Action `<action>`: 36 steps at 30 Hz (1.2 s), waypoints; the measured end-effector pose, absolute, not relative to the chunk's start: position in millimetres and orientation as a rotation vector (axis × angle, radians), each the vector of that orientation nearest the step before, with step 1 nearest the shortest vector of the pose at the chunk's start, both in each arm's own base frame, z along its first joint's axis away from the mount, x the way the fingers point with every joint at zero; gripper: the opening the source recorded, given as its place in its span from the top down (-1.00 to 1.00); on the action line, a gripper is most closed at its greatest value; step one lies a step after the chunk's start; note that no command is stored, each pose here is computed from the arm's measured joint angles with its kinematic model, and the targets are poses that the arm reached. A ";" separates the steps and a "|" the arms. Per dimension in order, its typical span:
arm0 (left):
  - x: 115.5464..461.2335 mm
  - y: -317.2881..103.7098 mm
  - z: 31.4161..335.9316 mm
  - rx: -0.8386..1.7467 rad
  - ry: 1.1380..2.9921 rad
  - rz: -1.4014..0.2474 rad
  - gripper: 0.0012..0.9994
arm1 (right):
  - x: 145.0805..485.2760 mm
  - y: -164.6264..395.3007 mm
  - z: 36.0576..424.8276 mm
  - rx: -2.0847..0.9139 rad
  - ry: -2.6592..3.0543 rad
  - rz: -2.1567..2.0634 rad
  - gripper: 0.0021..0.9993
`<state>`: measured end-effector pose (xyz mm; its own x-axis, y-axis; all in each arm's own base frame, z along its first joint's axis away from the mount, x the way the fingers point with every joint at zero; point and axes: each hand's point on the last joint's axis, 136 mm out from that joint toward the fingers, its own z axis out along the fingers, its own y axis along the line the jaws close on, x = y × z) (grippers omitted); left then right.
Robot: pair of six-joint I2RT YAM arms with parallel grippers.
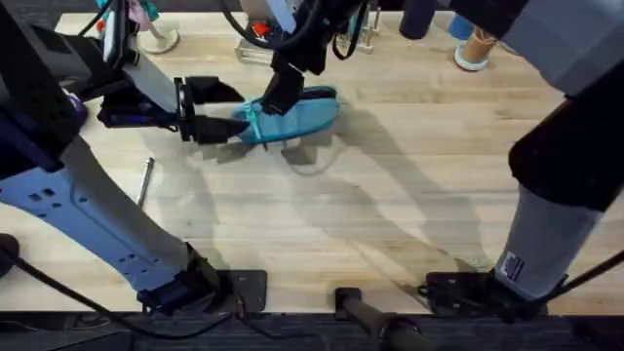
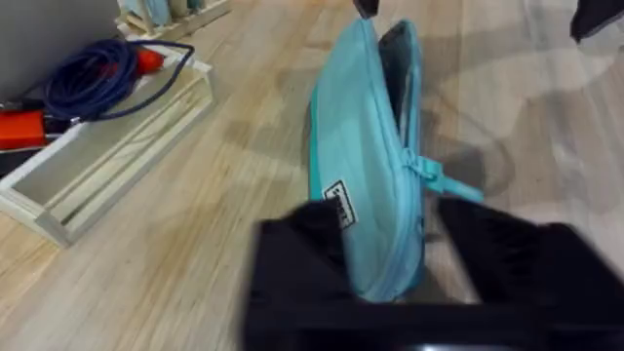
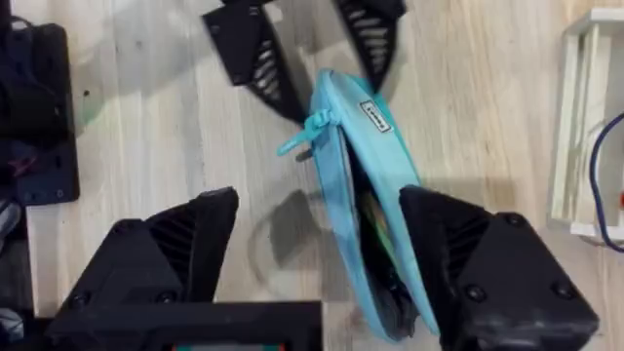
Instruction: Unzip the bag, pick up the pens from the table one at a time and place them inside, then zip the bag closed.
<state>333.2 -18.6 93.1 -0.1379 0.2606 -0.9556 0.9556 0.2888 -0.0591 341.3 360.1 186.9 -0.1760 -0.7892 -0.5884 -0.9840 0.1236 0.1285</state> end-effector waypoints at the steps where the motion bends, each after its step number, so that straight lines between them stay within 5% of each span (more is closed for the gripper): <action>1: 333.5 -18.7 93.7 1.137 1.607 -0.920 -0.51 | 341.5 359.4 186.6 -1.717 2.035 0.704 -0.99; 3: 333.7 -18.9 94.4 1.131 1.607 -0.923 -0.92 | 342.6 358.5 185.8 -1.717 2.039 0.692 -0.99; 4: 333.7 -19.0 94.6 1.131 1.606 -0.922 -0.97 | 343.7 357.3 185.0 -1.717 2.044 0.678 -0.99; 18: 331.7 -13.5 101.4 1.084 1.633 -0.952 -0.99 | 351.0 349.6 182.1 -1.711 2.069 0.599 -0.99; 36: 331.1 27.6 174.2 1.094 1.722 -0.868 -0.99 | 356.1 319.4 214.3 -1.635 2.083 0.573 -0.99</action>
